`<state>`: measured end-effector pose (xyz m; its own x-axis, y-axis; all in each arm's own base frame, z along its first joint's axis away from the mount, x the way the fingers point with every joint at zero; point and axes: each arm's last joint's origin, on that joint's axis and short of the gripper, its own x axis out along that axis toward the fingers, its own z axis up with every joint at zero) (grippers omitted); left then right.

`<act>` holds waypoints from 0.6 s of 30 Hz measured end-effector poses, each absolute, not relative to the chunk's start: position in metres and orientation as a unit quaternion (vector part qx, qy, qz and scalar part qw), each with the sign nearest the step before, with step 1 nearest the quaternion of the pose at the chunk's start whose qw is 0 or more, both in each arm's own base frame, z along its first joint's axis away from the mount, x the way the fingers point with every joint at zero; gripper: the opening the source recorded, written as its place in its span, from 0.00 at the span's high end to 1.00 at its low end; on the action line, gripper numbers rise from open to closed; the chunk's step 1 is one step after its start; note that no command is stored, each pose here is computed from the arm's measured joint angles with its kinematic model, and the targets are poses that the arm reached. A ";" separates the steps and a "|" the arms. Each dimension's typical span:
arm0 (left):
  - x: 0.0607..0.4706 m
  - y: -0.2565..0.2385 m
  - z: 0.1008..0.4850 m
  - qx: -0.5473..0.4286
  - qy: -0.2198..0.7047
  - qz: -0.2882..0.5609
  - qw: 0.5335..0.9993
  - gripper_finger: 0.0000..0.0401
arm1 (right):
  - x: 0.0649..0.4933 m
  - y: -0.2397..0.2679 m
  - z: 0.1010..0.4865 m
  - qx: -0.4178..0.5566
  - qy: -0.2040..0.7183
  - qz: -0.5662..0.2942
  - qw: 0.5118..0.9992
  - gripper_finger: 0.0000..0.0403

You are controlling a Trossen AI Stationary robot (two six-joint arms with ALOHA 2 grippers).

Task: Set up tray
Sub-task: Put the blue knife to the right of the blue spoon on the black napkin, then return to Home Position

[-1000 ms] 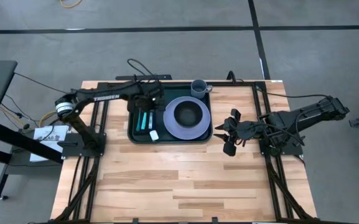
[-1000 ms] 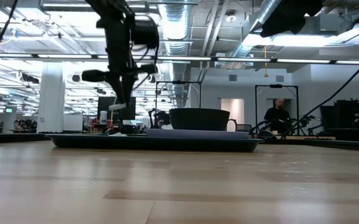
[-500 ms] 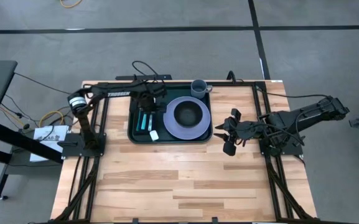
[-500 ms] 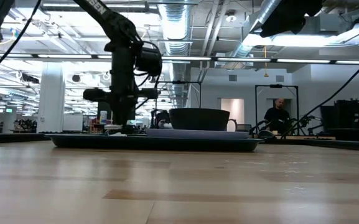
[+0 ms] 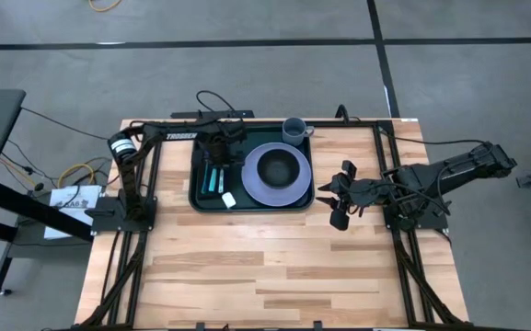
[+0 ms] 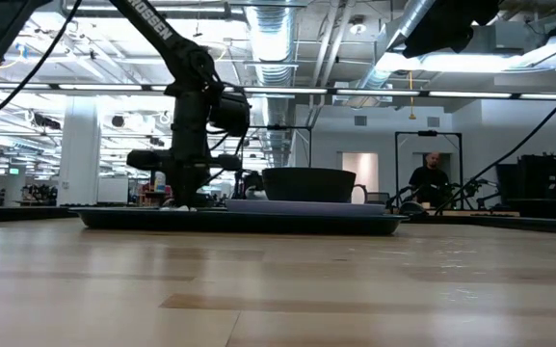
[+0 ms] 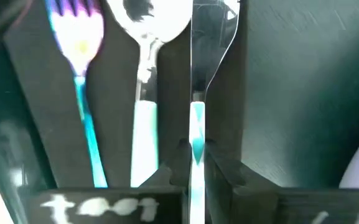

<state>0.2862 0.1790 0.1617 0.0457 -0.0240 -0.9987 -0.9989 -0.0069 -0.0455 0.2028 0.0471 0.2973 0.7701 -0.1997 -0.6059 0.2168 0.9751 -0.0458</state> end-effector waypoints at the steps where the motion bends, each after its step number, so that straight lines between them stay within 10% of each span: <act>1: 0.285 0.181 0.162 -0.522 0.490 0.487 0.500 0.98 | 0.203 0.047 0.297 0.013 0.321 -0.111 0.941 0.70; 18: 0.286 0.180 0.165 -0.518 0.498 0.470 0.512 0.79 | 0.203 0.047 0.297 0.013 0.320 -0.111 0.941 0.70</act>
